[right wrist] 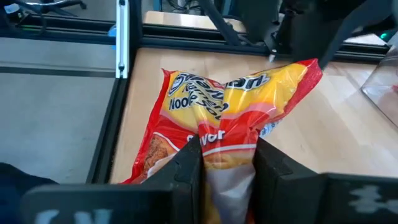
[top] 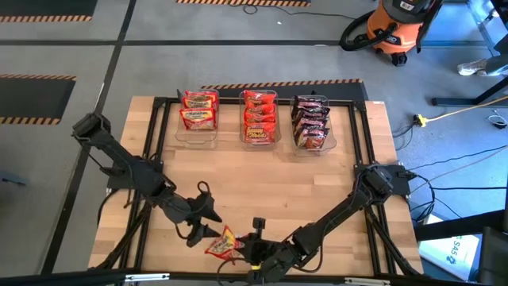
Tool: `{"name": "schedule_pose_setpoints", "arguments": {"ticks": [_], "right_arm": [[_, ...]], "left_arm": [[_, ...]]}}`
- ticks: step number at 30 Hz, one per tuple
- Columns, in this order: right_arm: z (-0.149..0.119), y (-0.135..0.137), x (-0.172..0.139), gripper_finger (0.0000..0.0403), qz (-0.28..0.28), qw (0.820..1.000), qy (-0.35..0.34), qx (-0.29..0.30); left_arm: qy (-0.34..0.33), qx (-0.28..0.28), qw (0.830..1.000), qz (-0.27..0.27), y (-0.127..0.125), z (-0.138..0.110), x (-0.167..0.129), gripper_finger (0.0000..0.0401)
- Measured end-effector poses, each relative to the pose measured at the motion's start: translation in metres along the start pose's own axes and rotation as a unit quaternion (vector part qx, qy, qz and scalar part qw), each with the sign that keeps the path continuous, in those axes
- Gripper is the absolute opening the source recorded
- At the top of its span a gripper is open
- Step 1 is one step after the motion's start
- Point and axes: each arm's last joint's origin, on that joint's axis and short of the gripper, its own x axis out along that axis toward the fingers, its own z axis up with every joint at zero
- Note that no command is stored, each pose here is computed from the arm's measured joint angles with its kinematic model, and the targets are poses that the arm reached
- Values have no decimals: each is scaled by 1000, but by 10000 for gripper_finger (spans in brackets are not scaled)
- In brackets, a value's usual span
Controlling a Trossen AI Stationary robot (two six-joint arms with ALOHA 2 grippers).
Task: Sort Maruchan noodles
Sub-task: Put the red noodle pack into the left transparent bin
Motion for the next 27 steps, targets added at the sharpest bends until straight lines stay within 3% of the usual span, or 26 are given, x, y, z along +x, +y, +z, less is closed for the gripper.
{"name": "schedule_pose_setpoints", "arguments": {"ticks": [10,27], "right_arm": [[5,0,0,76,-14,999,-24,-21],[17,-15,12,76,-39,996,-57,-60]], "left_arm": [[7,25,1000,9,-1,-5,0,260],[20,21,999,-35,-7,-6,2,260]]}}
